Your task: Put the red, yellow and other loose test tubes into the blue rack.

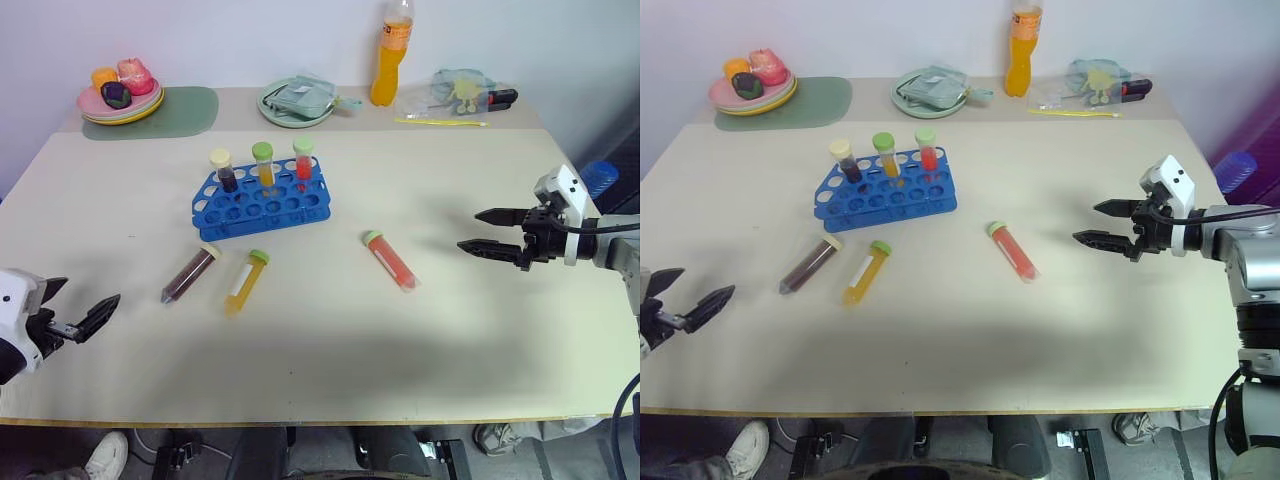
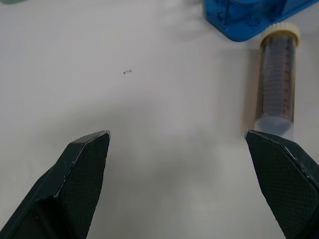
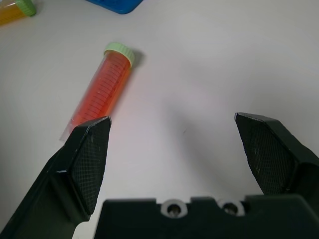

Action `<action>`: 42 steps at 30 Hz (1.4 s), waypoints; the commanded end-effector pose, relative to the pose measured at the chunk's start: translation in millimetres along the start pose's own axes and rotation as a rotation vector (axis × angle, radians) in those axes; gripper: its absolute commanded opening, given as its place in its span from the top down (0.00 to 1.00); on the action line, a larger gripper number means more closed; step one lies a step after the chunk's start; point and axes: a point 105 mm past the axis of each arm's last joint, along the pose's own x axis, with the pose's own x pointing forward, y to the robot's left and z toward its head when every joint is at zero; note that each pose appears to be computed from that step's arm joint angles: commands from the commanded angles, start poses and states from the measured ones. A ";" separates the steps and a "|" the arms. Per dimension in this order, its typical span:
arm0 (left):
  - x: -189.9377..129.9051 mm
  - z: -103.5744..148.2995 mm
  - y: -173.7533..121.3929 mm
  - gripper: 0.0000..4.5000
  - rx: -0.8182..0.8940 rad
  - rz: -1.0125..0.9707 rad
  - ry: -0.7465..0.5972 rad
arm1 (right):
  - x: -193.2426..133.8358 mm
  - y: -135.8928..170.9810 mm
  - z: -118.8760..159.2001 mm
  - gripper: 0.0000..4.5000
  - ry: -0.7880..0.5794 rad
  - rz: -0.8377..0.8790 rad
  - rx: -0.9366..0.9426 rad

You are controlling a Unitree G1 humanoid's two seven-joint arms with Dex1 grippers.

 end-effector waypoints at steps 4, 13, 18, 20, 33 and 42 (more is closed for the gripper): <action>-14.6 13.1 5.3 0.00 0.024 0.077 -0.060 | 1.8 -5.8 12.2 0.02 -0.036 -0.020 -0.041; -19.7 16.3 -11.0 0.00 0.010 0.078 -0.082 | 22.4 -13.0 28.4 0.02 -0.018 -0.074 -0.121; -1.9 26.3 -32.1 0.00 0.013 0.008 -0.117 | 29.1 0.0 38.0 0.02 -0.033 -0.069 -0.138; 3.5 29.0 -36.2 0.00 0.009 -0.008 -0.132 | 30.0 4.5 39.1 0.02 -0.025 -0.073 -0.136; 46.5 53.9 -132.5 0.00 0.183 -0.552 -0.175 | 58.3 76.4 54.9 0.02 0.303 -0.120 0.016; 48.9 60.0 -163.7 0.00 0.209 -0.681 -0.206 | 94.9 61.3 47.6 0.02 0.415 -0.266 0.117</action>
